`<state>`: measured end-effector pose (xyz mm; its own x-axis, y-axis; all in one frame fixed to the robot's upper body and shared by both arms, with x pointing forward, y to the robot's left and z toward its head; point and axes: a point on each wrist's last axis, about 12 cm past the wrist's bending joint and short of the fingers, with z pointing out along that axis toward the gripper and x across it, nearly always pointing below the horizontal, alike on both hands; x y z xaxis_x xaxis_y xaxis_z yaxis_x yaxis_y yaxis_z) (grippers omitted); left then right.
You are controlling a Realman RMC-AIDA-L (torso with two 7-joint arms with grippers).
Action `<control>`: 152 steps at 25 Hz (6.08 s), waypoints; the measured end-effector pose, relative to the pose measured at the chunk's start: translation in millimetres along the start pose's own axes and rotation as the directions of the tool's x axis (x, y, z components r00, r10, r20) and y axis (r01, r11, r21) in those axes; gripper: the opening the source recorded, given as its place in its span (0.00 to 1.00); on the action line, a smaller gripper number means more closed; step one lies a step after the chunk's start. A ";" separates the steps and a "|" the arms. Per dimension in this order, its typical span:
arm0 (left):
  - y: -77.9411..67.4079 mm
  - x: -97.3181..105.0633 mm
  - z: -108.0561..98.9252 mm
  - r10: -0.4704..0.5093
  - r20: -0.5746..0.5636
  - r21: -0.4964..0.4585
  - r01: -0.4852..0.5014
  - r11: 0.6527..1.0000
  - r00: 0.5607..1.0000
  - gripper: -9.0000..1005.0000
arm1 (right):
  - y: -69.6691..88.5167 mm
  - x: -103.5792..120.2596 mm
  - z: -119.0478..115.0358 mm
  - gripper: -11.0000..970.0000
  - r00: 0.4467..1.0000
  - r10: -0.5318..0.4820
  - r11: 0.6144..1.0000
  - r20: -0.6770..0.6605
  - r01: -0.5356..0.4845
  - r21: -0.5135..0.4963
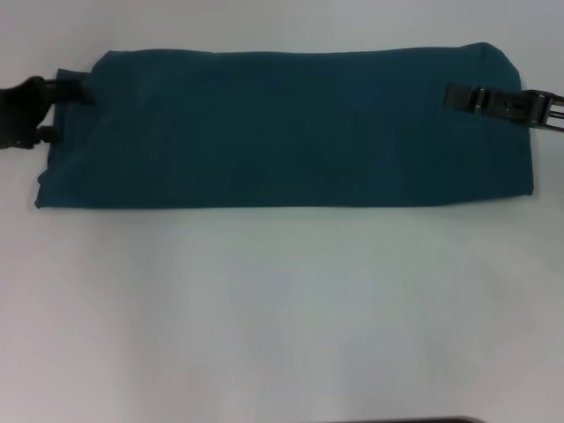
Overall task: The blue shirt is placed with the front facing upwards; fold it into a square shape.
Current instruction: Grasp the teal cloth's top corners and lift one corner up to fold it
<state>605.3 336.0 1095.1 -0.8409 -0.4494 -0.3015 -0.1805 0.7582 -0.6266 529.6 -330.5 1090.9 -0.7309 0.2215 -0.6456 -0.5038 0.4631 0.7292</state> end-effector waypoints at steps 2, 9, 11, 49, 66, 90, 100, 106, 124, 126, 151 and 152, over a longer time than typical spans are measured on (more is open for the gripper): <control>-1.7 -2.9 -2.6 0.007 0.013 0.001 -0.007 1.000 1.000 0.90 | 0.0 0.0 0.2 0.95 1.000 0.001 1.000 0.000 -0.001 0.000; -3.3 -11.4 -4.7 0.047 0.031 -0.030 -0.046 0.999 0.998 0.90 | 0.1 0.3 0.5 0.95 1.000 0.002 1.000 0.001 -0.002 -0.001; -2.0 -12.5 -4.2 0.053 0.039 -0.044 -0.051 0.998 0.998 0.90 | 0.1 0.3 0.4 0.95 1.000 0.003 1.000 0.002 -0.003 -0.001; -16.3 5.2 8.8 0.025 -0.054 0.013 -0.024 1.000 0.998 0.90 | -0.2 -1.1 -0.3 0.95 1.000 0.010 1.000 0.002 -0.010 0.002; 1.8 -0.8 0.5 0.032 -0.004 -0.072 -0.032 0.997 0.999 0.90 | -0.3 -0.6 -0.7 0.95 1.000 0.011 1.000 0.002 -0.011 0.003; -28.9 0.1 6.2 0.088 -0.139 0.002 -0.088 0.996 0.986 0.90 | -1.8 -2.2 -2.7 0.95 1.000 0.008 1.000 0.006 -0.008 0.015; -8.3 -7.3 -3.5 0.058 -0.051 -0.080 -0.062 0.995 0.997 0.90 | -1.9 -2.1 -3.4 0.95 1.000 0.008 1.000 0.006 -0.009 0.016; -0.5 -5.5 -3.9 0.049 -0.036 -0.108 -0.052 0.993 0.998 0.90 | -1.8 -2.4 -3.2 0.95 1.000 0.008 1.000 0.006 -0.008 0.015; -29.9 -1.6 5.9 0.118 -0.170 -0.050 -0.129 0.990 0.978 0.90 | -2.3 -2.7 -4.1 0.95 1.000 0.010 1.000 0.008 -0.010 0.019; -32.5 -3.5 5.4 0.136 -0.179 -0.056 -0.148 0.987 0.974 0.89 | -2.4 -2.7 -4.6 0.95 1.000 0.009 1.000 0.008 -0.010 0.020; -45.0 -8.0 6.5 0.242 -0.251 -0.111 -0.276 0.955 0.937 0.15 | -3.7 -0.2 -9.8 0.95 1.000 0.019 0.999 0.020 -0.019 0.029; -45.7 -7.9 6.8 0.244 -0.252 -0.111 -0.278 0.954 0.936 0.12 | -3.7 -0.1 -9.9 0.95 1.000 0.019 0.999 0.020 -0.020 0.029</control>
<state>623.7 301.7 1121.2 -0.9601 -0.1168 -0.2542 0.0054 0.9008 -0.4343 527.0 -340.7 1090.5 -0.7310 0.2473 -0.6360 -0.4760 0.4830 0.7350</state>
